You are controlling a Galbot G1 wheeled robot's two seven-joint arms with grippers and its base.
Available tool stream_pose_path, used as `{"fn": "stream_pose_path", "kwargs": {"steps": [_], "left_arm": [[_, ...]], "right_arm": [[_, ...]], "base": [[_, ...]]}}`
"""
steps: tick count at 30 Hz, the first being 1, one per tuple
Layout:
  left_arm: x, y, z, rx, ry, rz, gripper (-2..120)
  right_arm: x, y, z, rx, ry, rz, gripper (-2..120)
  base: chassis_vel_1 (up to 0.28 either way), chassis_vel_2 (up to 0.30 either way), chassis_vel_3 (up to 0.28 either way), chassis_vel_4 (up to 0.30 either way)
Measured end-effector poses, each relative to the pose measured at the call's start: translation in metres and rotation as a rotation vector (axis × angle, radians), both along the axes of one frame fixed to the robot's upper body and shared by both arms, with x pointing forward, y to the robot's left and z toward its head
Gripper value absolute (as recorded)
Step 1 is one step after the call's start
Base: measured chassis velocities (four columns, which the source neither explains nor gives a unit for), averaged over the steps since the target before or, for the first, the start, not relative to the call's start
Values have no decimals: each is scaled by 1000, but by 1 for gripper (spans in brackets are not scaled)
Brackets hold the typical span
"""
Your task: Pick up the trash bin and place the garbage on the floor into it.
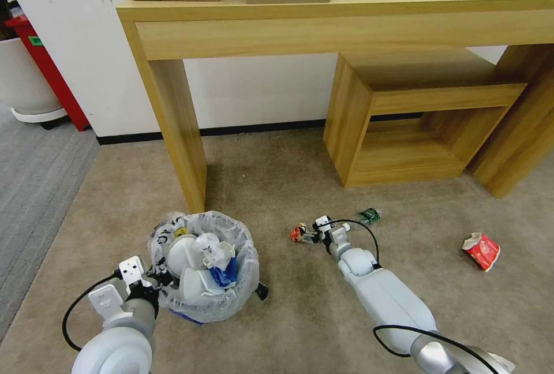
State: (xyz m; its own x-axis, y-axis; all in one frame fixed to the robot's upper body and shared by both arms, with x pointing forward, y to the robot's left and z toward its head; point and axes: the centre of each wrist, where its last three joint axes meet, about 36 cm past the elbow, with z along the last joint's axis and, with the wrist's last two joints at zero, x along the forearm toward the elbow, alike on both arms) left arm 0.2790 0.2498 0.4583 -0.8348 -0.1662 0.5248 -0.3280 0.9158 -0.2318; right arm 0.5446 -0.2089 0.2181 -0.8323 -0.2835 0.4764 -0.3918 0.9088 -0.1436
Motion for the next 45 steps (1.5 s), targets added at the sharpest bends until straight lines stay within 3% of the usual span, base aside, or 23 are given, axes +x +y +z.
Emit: {"fn": "stream_pose_path", "kwargs": {"steps": [12, 45], "left_arm": [[-2, -1, -4, 9, 11, -6, 0], [1, -6, -11, 8, 27, -30, 0]], "right_arm": [[8, 25, -17, 0, 21, -4, 100], [12, 44, -45, 11, 62, 9, 100]], "base": [[0, 0, 0, 0], [0, 0, 0, 0]]}}
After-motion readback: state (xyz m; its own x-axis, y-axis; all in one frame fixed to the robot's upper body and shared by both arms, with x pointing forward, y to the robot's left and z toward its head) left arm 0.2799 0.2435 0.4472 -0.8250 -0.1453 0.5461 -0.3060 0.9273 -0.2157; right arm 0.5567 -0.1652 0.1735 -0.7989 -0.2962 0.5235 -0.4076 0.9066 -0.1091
